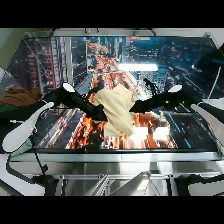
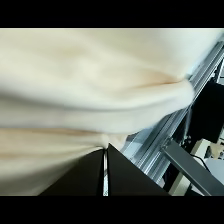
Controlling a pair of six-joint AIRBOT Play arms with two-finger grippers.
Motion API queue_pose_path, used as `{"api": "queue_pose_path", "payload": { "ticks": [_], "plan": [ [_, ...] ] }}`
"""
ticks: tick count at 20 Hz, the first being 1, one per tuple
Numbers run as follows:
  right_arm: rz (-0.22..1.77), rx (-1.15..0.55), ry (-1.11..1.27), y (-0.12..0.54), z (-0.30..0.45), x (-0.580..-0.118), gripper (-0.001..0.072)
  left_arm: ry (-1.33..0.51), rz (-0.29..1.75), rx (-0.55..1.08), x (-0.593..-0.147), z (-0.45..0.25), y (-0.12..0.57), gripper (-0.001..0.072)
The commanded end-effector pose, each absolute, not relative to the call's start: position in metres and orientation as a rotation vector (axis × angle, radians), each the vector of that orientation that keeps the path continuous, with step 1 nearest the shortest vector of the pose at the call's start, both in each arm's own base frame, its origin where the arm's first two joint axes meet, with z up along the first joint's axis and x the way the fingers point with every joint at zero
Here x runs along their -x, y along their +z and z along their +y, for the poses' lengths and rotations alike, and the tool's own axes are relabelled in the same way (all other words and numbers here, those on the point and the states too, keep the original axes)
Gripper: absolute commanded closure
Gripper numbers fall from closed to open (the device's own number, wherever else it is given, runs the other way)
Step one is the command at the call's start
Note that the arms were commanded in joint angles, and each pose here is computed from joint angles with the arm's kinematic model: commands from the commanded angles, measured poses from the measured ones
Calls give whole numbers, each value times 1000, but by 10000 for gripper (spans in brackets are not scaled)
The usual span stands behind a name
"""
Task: Fold the shirts.
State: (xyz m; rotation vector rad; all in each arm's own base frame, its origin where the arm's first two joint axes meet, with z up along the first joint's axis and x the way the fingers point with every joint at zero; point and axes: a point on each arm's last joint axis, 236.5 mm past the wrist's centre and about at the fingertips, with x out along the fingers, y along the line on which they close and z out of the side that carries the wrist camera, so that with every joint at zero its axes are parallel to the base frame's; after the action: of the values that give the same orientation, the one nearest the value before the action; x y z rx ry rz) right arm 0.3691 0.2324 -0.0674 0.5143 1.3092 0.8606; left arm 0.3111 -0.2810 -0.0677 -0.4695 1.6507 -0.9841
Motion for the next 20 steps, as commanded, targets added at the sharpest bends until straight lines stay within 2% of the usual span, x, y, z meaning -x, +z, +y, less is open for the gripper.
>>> {"api": "queue_pose_path", "payload": {
  "ticks": [1,6,10,13,16,20],
  "plan": [
    [1201,-506,929,-11,230,-377,692,-1045,1480,444,-339,-285,-6,708],
    [793,-382,935,159,189,-380,692,-1046,1118,373,-365,-249,145,692],
    [364,-231,792,307,146,-346,692,-994,771,262,-345,-208,279,690],
    [144,-165,672,369,125,-314,691,-894,635,178,-323,-179,323,689],
    [149,-145,714,374,135,-289,691,-842,682,200,-306,-165,304,689],
    [444,-226,849,302,154,-281,690,-845,887,300,-285,-170,221,688]
  ]
}}
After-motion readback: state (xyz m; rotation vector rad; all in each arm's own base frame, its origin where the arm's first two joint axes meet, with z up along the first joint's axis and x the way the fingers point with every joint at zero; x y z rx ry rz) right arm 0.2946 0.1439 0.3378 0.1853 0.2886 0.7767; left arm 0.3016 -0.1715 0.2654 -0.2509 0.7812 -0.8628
